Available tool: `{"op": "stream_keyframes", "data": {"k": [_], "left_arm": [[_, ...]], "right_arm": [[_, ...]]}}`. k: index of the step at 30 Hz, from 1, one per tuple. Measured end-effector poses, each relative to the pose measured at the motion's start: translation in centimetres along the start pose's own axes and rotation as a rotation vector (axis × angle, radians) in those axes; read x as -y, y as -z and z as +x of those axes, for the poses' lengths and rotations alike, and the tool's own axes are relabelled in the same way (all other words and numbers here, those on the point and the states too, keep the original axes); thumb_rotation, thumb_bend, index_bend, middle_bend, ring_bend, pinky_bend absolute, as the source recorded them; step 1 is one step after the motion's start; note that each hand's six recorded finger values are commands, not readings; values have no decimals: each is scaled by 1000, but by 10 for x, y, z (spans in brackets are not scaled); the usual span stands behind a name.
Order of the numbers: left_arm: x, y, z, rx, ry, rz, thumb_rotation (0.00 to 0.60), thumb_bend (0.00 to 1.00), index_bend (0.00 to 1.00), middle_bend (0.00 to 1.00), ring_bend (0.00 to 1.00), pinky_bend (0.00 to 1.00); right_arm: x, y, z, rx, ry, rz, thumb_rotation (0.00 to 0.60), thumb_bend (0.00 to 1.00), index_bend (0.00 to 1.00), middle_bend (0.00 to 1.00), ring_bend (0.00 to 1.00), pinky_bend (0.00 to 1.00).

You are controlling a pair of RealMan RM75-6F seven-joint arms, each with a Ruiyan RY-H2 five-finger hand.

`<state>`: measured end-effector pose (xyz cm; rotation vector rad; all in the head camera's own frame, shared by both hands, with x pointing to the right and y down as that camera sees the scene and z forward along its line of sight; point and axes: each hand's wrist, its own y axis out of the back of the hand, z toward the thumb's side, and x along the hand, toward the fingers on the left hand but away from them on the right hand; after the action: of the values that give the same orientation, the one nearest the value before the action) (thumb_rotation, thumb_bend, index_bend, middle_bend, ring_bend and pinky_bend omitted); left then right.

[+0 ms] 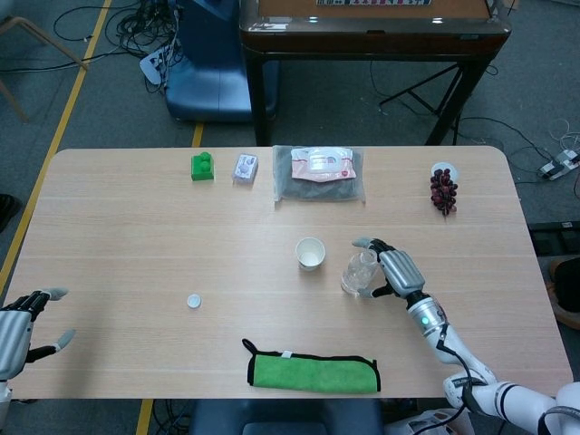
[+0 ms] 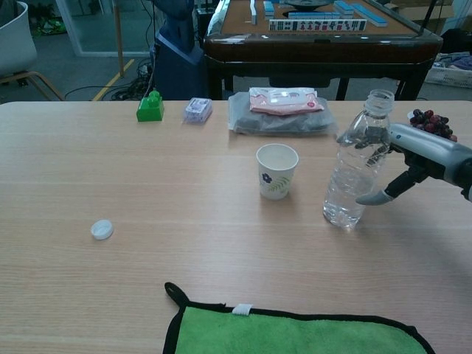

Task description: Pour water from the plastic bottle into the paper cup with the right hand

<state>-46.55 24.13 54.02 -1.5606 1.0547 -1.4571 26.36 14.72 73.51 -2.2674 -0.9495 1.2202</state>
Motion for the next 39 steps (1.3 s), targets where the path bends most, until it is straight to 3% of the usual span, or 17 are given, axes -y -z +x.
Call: {"op": "stream_keyframes", "data": {"k": [17,28,39], "left_arm": [[-1,0,-1,1,-1,1,600,152,331,385,443,612],[-3,-2,-2,6,-5,-1,600,152,333,385,443,612],[-3,-1,-2,2,-6,-4,600,152,334,385,443,612]], "right_arm": [[17,-3,-5,-46,-45,-72,600,0,184,253,162,271],[20,-1,-10,-44,-10,-76,600,3,370,399,311,357],[16,2,-17,-41,40,-67,600,88,541,553,467,478]]}}
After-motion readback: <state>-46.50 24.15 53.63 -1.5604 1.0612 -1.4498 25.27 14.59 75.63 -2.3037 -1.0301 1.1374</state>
